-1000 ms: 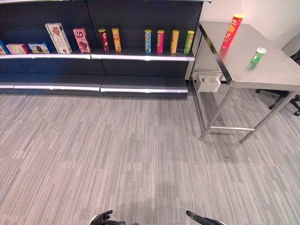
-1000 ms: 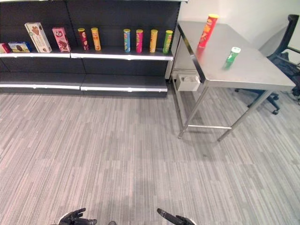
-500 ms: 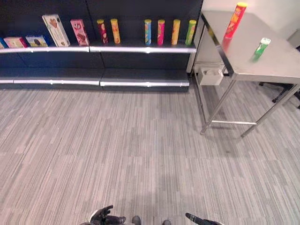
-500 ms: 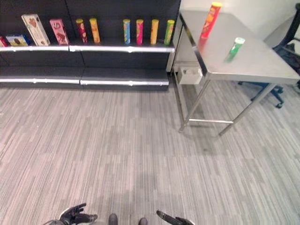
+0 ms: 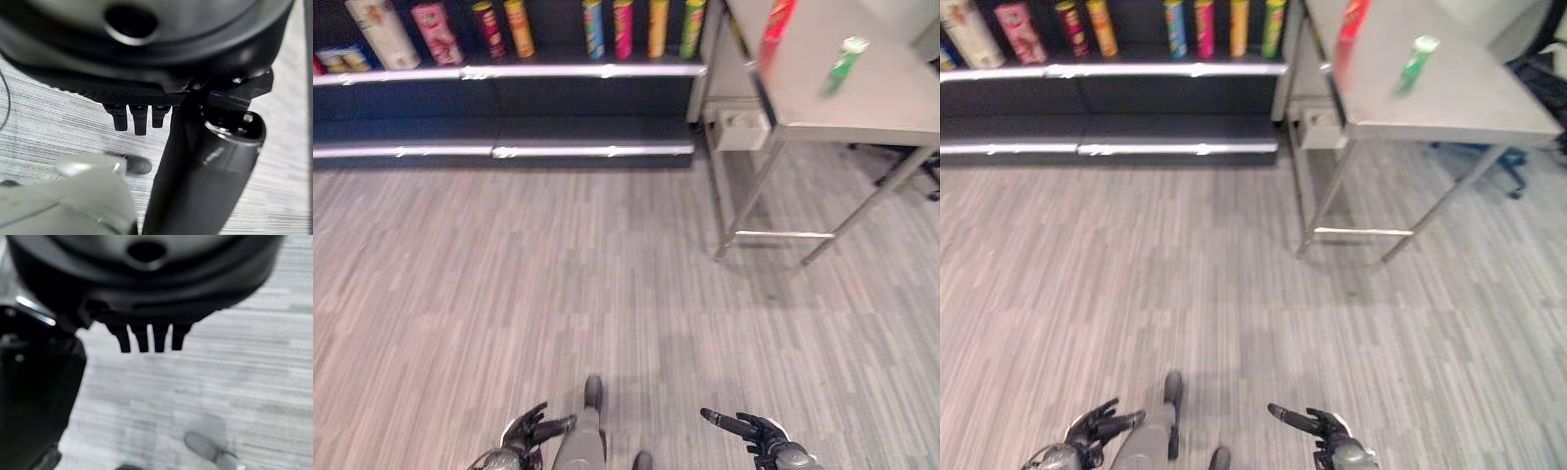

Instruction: Put the goods on the table back onto the shelves and tidy them up.

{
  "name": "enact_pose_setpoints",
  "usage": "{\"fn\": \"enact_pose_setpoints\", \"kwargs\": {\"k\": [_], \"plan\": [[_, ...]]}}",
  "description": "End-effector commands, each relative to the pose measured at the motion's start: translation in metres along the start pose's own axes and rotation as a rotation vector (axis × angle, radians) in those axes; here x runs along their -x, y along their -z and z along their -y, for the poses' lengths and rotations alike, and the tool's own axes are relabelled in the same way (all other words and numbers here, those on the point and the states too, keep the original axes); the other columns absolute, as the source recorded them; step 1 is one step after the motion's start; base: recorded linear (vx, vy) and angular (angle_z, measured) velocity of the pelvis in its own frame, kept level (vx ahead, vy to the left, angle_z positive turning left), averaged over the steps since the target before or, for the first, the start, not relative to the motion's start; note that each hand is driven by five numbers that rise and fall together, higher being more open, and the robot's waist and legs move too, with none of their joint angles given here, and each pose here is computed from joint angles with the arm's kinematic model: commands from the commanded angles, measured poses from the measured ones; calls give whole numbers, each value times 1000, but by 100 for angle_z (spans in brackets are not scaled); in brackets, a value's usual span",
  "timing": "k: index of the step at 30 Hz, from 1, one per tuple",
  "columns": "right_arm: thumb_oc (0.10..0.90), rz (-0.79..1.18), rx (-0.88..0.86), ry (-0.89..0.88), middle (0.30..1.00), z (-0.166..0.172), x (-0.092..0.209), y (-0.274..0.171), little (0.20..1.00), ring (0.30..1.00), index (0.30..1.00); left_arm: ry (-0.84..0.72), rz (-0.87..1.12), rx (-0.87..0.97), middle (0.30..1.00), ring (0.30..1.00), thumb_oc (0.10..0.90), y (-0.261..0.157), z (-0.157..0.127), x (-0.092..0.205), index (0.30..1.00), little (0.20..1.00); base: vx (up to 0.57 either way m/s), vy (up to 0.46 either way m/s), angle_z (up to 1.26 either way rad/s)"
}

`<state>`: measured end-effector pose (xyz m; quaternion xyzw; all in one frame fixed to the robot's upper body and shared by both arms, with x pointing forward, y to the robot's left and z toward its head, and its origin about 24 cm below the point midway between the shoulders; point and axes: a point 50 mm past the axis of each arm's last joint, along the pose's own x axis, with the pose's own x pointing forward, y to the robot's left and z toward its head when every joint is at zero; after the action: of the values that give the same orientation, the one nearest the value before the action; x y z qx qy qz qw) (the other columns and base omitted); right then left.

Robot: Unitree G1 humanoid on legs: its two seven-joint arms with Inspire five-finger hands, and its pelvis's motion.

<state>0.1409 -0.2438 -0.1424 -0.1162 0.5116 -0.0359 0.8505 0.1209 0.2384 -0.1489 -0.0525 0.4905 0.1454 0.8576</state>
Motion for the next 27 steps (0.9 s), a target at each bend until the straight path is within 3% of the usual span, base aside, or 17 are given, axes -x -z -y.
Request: {"fn": "enact_pose_setpoints", "kwargs": {"k": [1,11,17,27], "plan": [[800,58,56,-18,900,0,4,-1,900,900,900,-56,21,-113,900,900,800,-1,-28,5,900,900,254,178,-12],[800,54,64,-21,900,-3,3,-3,900,900,900,-82,83,-101,900,900,800,-23,-32,3,900,900,180,185,-4],[800,9,28,9,900,3,4,8,900,900,900,-50,150,-120,900,900,800,-43,-18,0,900,900,201,-94,-7],[800,-32,57,27,900,14,7,24,900,900,900,-4,130,-125,900,900,800,-32,-5,0,900,900,164,-146,16]]}}
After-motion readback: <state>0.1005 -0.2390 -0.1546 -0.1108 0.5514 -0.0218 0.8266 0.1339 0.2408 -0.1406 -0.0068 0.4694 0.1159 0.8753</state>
